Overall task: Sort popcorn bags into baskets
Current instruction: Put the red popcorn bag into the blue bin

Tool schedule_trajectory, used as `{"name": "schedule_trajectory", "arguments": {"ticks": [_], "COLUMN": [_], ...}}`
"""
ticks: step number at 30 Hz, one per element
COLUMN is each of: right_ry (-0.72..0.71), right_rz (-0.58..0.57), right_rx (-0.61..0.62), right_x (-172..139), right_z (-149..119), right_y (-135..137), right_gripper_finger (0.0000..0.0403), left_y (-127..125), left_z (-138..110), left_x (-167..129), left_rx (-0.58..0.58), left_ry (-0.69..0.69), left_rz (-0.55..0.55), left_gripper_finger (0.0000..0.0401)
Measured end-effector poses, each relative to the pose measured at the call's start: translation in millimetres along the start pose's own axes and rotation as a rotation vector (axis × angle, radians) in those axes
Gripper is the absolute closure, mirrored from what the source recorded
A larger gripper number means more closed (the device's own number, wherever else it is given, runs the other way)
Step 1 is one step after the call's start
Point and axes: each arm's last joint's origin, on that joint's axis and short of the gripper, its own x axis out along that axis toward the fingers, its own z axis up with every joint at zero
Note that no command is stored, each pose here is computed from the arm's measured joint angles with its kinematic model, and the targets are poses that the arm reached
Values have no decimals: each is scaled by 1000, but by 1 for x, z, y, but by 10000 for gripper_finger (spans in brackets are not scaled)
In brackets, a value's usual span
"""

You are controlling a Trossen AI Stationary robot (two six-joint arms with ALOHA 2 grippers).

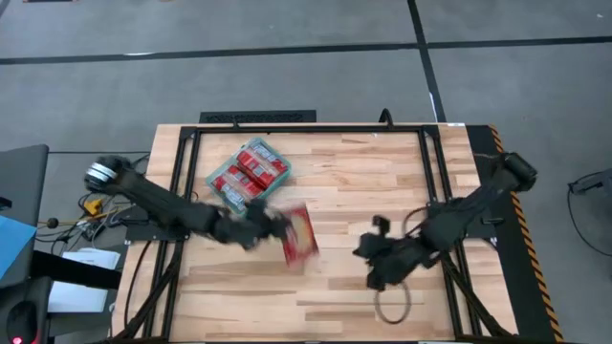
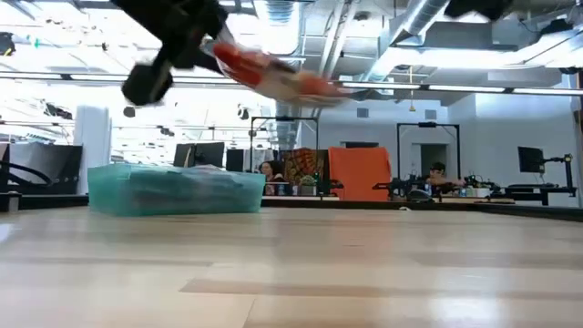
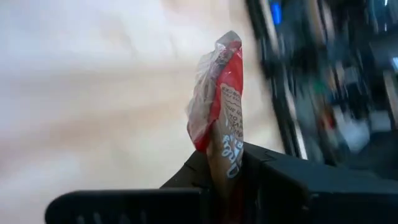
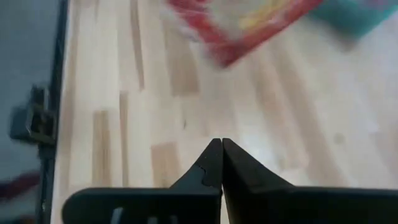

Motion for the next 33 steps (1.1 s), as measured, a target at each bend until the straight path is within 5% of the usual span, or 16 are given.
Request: {"name": "schedule_trajectory", "arguments": {"ticks": [7,14,24,33], "right_ry": [-155,-137,-89,-74], "right_rz": [-94,-134,-202,-250], "right_rx": [-12,-43,-62,-38], "right_x": [-52,-58,-46,-41], "right_z": [1,-3,-2,3], "right_y": [-20,-27,-33,-44], "right_gripper_finger": [384,362,382,367], "left_y": [0,28,89,128], "left_z": [86,122,117,107], "left_x": [-62,-106,-105,-100], "left_rx": [55,44,-101,-163], "left_ry": [-309,-413,-462,-477], "left_rz": [127,316,400,292], "left_gripper_finger": [392,392,390,389]}}
